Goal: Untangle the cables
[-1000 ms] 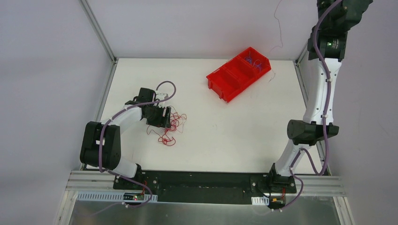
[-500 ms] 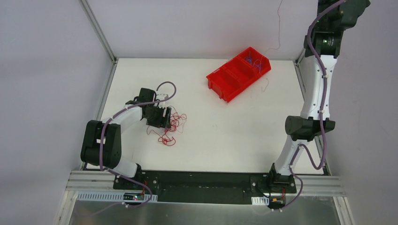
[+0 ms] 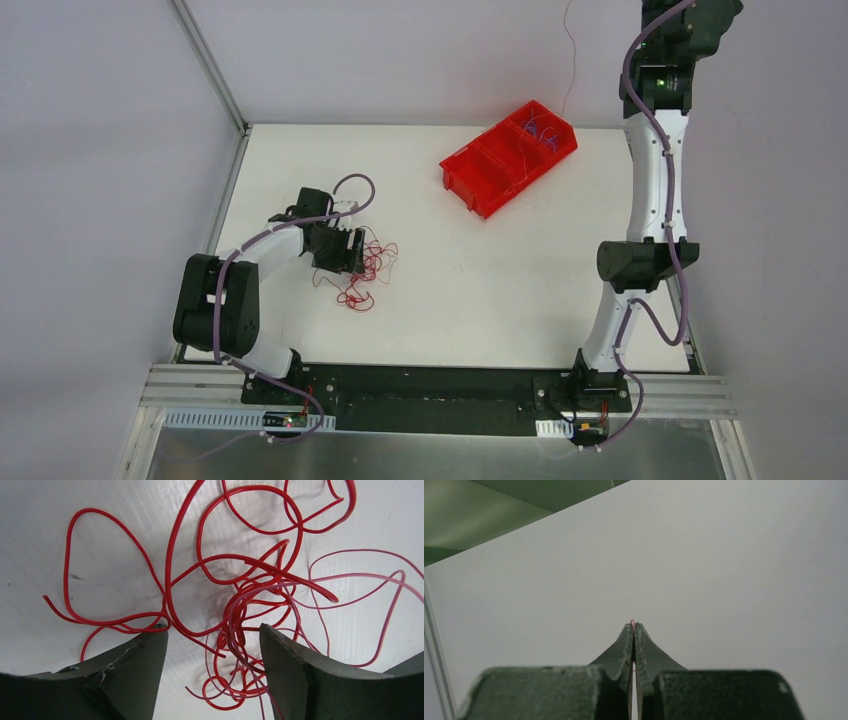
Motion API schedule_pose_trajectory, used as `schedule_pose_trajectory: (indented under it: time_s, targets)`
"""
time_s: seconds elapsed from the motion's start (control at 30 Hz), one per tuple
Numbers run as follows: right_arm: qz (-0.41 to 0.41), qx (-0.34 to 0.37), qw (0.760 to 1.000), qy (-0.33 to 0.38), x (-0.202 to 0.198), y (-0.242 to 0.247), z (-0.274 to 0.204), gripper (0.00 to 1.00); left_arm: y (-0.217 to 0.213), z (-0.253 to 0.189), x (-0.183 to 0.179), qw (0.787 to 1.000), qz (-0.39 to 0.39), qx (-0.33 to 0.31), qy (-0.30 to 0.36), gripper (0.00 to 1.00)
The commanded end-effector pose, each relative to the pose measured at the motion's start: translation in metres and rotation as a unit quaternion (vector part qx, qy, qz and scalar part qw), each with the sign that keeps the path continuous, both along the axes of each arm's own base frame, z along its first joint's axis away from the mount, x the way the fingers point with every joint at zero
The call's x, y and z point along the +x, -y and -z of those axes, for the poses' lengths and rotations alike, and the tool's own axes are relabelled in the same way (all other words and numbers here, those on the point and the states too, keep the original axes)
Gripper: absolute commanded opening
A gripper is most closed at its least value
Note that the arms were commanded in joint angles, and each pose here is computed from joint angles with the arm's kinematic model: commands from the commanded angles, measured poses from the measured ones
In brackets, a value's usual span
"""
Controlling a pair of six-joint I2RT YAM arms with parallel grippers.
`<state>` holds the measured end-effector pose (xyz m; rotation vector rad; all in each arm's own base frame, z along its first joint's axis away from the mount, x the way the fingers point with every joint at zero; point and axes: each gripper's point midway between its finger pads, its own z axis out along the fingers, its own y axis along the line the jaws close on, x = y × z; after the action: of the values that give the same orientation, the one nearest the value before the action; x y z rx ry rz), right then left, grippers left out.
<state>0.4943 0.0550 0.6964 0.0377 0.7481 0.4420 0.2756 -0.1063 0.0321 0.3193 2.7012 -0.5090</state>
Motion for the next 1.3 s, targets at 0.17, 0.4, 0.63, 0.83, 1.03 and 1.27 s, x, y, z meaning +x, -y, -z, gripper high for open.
schedule_pose_trajectory:
  time_s: [0.17, 0.4, 0.63, 0.83, 1.03, 1.27]
  targets:
    - [0.014, -0.011, 0.998, 0.064, -0.016, -0.004, -0.022, 0.00, 0.001, -0.002, 0.009, 1.000, -0.002, 0.000, 0.002, 0.69]
    - [-0.004, -0.014, 1.000, 0.019, 0.024, -0.014, 0.015, 0.00, 0.000, 0.000, 0.007, 1.000, -0.006, 0.001, -0.002, 0.70]
    - [-0.032, -0.017, 0.999, -0.023, 0.053, -0.032, 0.050, 0.00, -0.005, 0.003, 0.007, 1.000, -0.014, 0.004, -0.006, 0.70]
    - [-0.061, -0.017, 0.996, -0.063, 0.063, -0.048, 0.074, 0.00, -0.007, 0.004, 0.007, 1.000, -0.015, 0.005, -0.008, 0.70]
    - [-0.071, -0.016, 0.987, -0.146, 0.086, -0.052, 0.134, 0.00, -0.008, 0.004, 0.007, 1.000, -0.018, 0.004, -0.007, 0.70]
    - [-0.087, -0.008, 0.966, -0.245, 0.090, -0.054, 0.214, 0.00, -0.009, 0.005, 0.008, 1.000, -0.022, 0.004, -0.009, 0.70]
